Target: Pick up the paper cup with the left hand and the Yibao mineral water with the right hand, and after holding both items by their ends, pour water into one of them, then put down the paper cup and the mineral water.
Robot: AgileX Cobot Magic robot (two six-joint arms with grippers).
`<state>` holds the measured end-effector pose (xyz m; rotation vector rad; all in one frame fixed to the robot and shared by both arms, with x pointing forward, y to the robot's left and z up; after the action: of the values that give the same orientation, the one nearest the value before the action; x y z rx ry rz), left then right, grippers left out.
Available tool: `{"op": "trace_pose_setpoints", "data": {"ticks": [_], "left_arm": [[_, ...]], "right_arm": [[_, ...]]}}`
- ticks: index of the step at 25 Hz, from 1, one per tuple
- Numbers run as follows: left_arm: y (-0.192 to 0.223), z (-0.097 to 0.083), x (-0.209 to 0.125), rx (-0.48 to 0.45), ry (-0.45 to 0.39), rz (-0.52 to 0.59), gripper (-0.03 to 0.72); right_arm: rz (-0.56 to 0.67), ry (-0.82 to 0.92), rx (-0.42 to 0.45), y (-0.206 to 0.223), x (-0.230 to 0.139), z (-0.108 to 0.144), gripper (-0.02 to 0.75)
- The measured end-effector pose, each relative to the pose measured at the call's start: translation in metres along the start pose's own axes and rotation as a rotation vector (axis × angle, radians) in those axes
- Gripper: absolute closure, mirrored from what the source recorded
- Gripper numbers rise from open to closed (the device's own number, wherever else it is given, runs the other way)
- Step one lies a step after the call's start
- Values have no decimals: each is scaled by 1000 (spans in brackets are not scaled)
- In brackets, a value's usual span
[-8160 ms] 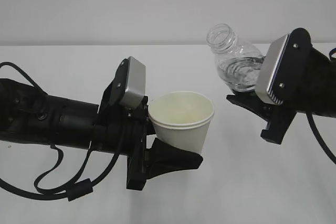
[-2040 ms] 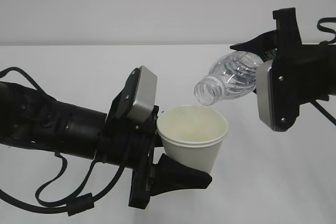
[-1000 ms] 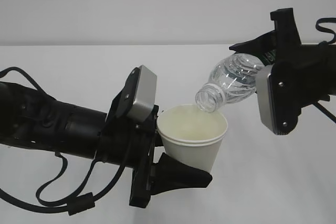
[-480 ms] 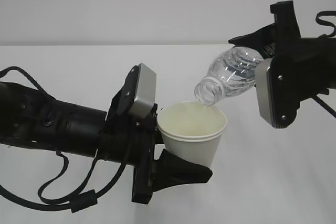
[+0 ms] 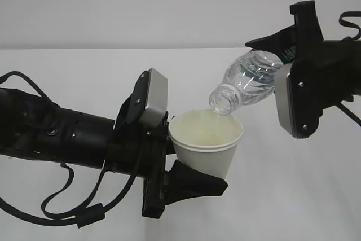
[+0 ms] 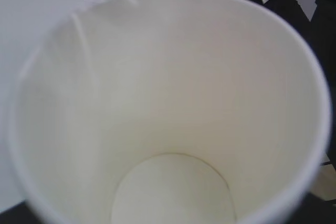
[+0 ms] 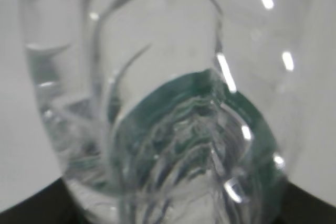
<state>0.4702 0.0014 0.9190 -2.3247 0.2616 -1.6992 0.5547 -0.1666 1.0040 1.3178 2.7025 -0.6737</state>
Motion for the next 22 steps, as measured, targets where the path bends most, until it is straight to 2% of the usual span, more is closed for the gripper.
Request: {"op": "trace_pose_setpoints", "data": {"ticks": [22], "left_arm": [[0, 0, 0, 2, 2, -2, 239]], "right_arm": [[6, -14, -15, 0, -3, -6, 303]]}}
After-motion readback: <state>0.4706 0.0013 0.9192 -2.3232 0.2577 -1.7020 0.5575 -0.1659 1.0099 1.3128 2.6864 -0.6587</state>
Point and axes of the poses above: a point on each arm's last joint axis where the gripper is mounted, y pointing out along that axis toward the gripper, z along the wrist's bending axis when the last joint is at zero, x = y × z, the point moved 6 cm from there along y, pointing out along that axis toward the gripper, and after that the axes turned 13 degrees about -y, right-handed, at the moved point
